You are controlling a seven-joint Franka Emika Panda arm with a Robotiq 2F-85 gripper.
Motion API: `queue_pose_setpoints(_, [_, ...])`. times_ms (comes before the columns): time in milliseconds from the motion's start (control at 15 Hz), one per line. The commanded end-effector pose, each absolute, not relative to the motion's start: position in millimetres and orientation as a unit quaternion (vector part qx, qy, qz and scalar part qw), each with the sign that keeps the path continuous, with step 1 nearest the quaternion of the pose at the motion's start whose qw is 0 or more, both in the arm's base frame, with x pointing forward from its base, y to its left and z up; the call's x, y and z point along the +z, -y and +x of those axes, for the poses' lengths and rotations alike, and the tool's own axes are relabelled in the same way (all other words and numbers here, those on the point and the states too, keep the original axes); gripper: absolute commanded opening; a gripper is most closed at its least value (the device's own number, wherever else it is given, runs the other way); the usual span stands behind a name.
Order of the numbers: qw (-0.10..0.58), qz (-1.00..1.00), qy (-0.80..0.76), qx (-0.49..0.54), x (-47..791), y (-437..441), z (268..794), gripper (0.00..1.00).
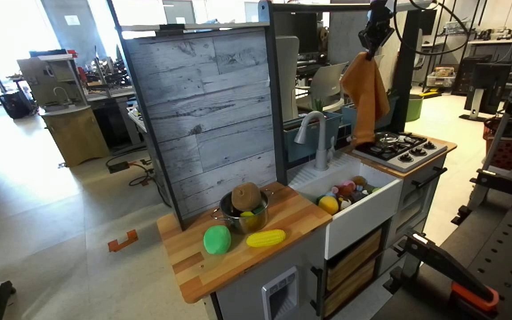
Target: Hang the orange towel on the rail.
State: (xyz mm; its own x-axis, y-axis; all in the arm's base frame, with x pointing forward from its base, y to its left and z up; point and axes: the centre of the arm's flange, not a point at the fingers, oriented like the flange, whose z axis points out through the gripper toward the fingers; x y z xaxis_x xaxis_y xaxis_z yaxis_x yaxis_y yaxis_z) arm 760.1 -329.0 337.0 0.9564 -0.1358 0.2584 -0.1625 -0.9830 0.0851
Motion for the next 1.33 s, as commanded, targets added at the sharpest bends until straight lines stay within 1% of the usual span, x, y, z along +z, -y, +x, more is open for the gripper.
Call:
queue_pose_setpoints(0, [-0.016, 0.978, 0.09, 0.187, 364.2, 295.9, 694.9, 0.01])
queue_pose_setpoints(267, [-0.071, 0.958, 0.114, 0.252, 394.0, 275.4, 704.9, 0.01])
queue_pose_setpoints(600, [-0.118, 0.951, 0.152, 0.243, 382.9, 277.5, 703.2, 0.01])
queue_pose_setpoints(867, [-0.055, 0.971, 0.154, 0.173, 368.4, 280.1, 701.1, 0.01])
queue_pose_setpoints(1067, [-0.04, 0.979, 0.136, 0.147, 361.8, 281.8, 698.0, 0.01])
queue_pose_setpoints(1267, [0.004, 0.99, 0.106, 0.099, 351.7, 283.6, 692.4, 0.01])
